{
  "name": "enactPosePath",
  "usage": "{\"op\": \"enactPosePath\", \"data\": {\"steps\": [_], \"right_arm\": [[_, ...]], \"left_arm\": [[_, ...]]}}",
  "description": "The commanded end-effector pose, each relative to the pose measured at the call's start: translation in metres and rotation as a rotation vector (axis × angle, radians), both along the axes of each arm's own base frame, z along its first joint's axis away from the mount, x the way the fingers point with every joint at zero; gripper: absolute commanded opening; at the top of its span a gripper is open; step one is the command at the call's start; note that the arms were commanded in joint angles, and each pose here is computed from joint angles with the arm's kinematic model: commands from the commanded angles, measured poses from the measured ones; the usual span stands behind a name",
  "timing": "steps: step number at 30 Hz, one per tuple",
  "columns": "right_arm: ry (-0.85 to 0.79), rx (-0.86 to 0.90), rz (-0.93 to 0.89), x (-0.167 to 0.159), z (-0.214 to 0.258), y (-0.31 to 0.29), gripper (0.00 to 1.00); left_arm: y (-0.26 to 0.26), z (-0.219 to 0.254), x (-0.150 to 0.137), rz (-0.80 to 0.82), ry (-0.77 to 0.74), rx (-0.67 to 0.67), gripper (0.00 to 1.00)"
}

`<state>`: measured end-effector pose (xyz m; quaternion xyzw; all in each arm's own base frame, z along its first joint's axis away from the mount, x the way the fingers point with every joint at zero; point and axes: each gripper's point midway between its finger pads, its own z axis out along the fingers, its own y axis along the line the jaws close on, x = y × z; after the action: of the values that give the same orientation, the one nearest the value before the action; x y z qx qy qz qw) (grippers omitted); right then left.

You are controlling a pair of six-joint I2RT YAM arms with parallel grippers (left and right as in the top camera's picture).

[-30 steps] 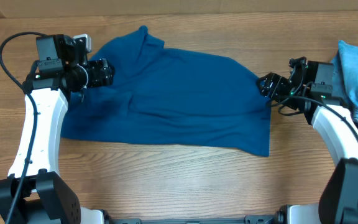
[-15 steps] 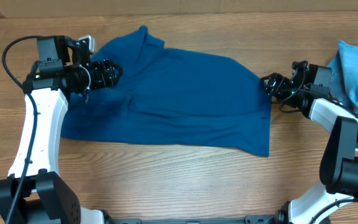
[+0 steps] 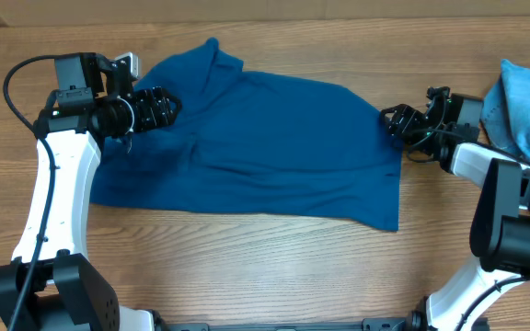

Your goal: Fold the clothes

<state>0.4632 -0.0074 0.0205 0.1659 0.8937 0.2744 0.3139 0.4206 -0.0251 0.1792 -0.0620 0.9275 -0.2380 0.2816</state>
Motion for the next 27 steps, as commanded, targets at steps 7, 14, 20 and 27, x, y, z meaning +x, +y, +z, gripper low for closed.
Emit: {"op": "enactPosePath", "data": {"steps": [7,14,20,27], "right_arm": [[0.071,0.114,0.055,-0.011,-0.012,0.029,0.34],[-0.091,0.059,0.104,-0.005,0.056,0.027,0.31],[-0.152,0.0,0.155,-0.026,0.11,0.033,0.28],[0.024,0.001,0.14,-0.063,0.098,0.039,0.3]], "left_arm": [[-0.005,0.007,0.002,-0.009,-0.012,-0.017,0.78],[-0.005,0.007,0.002,-0.008,-0.012,-0.016,0.79],[-0.005,0.007,0.002,-0.009,-0.012,-0.016,0.8],[-0.005,0.007,0.002,-0.011,-0.013,-0.015,0.8]]}}
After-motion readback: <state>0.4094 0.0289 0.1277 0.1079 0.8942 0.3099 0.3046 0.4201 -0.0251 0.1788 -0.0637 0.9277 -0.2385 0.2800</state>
